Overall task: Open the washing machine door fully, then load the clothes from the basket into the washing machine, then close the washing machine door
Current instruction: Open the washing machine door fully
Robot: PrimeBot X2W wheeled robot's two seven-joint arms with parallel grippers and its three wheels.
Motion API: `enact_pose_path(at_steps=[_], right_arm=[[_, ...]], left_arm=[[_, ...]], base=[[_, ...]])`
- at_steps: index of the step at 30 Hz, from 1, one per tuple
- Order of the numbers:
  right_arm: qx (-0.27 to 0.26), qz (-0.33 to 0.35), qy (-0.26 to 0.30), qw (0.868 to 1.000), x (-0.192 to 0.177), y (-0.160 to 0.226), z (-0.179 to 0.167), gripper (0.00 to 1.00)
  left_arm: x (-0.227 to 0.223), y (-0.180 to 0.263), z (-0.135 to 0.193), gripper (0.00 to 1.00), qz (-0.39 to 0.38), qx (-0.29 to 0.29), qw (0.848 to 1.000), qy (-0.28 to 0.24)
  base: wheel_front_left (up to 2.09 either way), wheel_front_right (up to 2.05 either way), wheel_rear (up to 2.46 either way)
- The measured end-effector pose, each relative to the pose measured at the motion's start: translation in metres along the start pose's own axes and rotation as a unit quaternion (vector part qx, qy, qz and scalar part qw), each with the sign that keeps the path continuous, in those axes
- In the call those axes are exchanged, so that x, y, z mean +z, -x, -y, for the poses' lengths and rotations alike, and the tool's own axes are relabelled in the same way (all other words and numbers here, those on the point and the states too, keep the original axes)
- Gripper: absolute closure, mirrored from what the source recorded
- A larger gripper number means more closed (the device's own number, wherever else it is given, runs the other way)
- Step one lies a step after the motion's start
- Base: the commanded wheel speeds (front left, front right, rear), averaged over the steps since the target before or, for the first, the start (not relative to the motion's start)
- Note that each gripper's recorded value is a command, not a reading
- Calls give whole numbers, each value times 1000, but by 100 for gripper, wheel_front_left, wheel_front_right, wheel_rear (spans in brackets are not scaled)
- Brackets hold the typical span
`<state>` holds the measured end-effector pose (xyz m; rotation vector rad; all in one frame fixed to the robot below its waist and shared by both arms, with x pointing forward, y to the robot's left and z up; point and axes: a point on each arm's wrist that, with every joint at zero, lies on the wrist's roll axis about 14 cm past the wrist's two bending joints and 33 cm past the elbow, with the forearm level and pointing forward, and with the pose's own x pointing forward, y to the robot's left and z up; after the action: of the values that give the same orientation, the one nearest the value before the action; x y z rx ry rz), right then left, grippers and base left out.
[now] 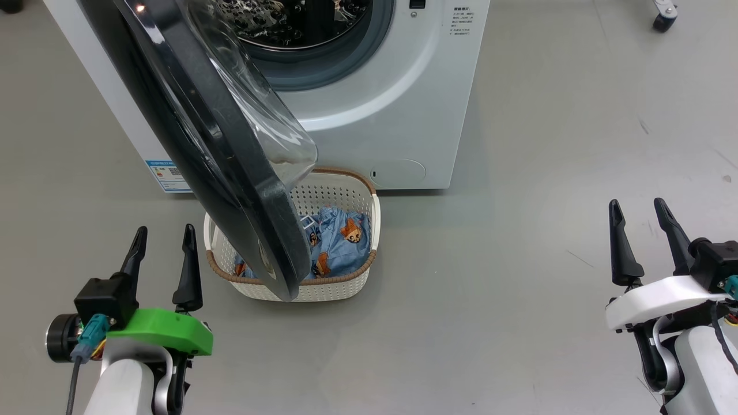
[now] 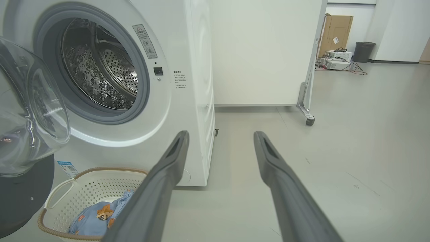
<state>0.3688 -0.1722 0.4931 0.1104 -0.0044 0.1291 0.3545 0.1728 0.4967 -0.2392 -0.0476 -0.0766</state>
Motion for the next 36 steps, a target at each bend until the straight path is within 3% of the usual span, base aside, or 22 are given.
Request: enact_pose_path(at_steps=[36], right_arm=[[-4, -31, -2, 1000, -22, 1, -2, 0]], left_arm=[[-4, 4, 3, 0, -6, -4, 1000, -5]], base=[[0, 0, 0]])
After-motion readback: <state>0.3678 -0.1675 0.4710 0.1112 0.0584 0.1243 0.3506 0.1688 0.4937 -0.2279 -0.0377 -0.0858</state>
